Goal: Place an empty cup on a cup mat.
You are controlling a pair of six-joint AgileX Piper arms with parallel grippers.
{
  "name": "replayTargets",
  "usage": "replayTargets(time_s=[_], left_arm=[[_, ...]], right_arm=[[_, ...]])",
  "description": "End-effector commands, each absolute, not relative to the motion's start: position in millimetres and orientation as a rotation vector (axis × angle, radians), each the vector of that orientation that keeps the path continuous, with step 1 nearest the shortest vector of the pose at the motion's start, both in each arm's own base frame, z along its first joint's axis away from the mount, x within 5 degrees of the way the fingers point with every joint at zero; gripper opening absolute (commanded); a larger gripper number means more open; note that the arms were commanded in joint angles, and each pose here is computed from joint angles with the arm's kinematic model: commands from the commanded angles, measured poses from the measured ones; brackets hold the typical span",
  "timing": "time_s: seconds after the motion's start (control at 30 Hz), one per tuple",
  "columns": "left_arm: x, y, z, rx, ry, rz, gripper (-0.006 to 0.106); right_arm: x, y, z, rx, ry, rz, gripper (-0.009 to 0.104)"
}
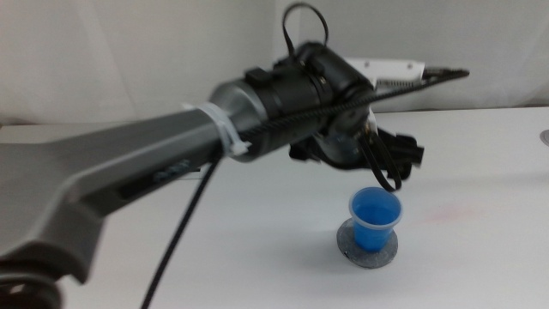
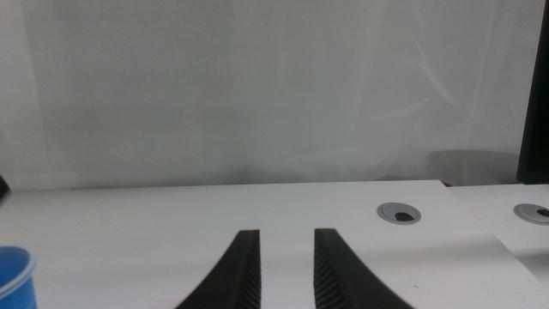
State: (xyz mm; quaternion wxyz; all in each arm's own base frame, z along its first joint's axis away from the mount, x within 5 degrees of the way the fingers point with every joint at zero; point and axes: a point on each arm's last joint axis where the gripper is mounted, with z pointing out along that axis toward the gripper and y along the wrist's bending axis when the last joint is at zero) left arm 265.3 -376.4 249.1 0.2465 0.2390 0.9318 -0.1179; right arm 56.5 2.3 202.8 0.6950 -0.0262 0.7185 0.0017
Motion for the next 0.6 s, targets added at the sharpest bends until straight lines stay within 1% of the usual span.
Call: replayTargets(time_s=[0.0,0.1,0.27,0.33,0.57], left_arm=[[265,-368,274,0.673,2.464,-0.297,0.091],[269,-352,297,0.695,2.394,-0.224,0.090],[297,-302,324,0.575,2.387,-0.064,0.089],[314,-274,333,0.496,2.405,0.004,0.089],[363,-167,355,0.252,2.433,0.172,0.089]], right_arm=[[56,2,191,-0.070,1.610,-0.003,0.024],[56,2,191,-0.070,1.610,-0.003,0.024],[56,2,191,-0.070,1.610,-0.003,0.024],[56,2,191,-0.070,1.610,-0.003,0.024],[56,2,191,-0.070,1.610,-0.003,0.024]])
